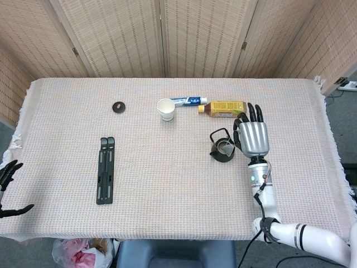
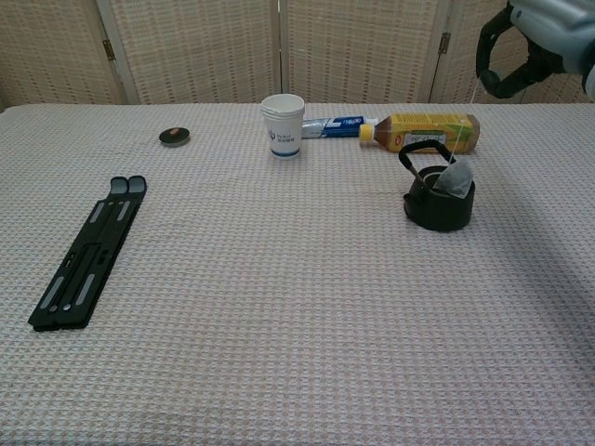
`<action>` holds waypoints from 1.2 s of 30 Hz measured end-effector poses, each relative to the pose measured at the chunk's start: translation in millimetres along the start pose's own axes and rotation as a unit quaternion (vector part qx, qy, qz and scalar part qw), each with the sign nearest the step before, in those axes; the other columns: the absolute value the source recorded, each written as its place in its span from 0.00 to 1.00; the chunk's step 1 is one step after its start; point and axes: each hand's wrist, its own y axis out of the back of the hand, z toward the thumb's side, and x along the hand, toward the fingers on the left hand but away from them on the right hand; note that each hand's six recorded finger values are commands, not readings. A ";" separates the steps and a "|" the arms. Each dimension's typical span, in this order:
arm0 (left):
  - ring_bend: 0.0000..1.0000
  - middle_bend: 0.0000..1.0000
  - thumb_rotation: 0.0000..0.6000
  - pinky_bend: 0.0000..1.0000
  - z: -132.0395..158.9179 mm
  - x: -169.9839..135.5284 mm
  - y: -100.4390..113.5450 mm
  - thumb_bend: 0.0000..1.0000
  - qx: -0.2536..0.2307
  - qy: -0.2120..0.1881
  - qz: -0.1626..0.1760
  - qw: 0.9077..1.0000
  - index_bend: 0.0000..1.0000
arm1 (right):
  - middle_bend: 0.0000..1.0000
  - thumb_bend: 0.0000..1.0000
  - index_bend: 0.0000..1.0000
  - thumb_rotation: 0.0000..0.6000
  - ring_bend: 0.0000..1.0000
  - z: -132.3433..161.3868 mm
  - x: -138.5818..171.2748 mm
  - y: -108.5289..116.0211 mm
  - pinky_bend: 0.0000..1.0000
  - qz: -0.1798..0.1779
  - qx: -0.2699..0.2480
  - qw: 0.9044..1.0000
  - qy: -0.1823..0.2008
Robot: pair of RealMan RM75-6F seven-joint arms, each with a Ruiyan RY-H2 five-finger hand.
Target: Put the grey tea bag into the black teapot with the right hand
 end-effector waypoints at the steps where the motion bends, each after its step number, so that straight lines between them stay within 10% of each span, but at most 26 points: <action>1: 0.05 0.00 1.00 0.28 -0.1 0.2 0.1 0.13 0.000 0.000 0.000 1.000 0.00 | 0.32 0.53 0.64 1.00 0.00 0.8 -0.3 0.0 0.00 0.000 -0.001 1.000 0.001; 32: 0.05 0.00 1.00 0.28 -11.5 9.2 5.7 0.13 -0.010 0.022 0.003 1.000 0.00 | 0.31 0.50 0.64 1.00 0.00 23.1 -26.2 -26.9 0.00 0.025 -0.005 0.999 0.039; 36: 0.05 0.00 1.00 0.28 -10.3 8.6 4.6 0.13 -0.008 0.020 0.001 1.000 0.00 | 0.24 0.43 0.47 1.00 0.00 22.2 -18.5 -26.0 0.00 0.031 0.005 0.998 0.048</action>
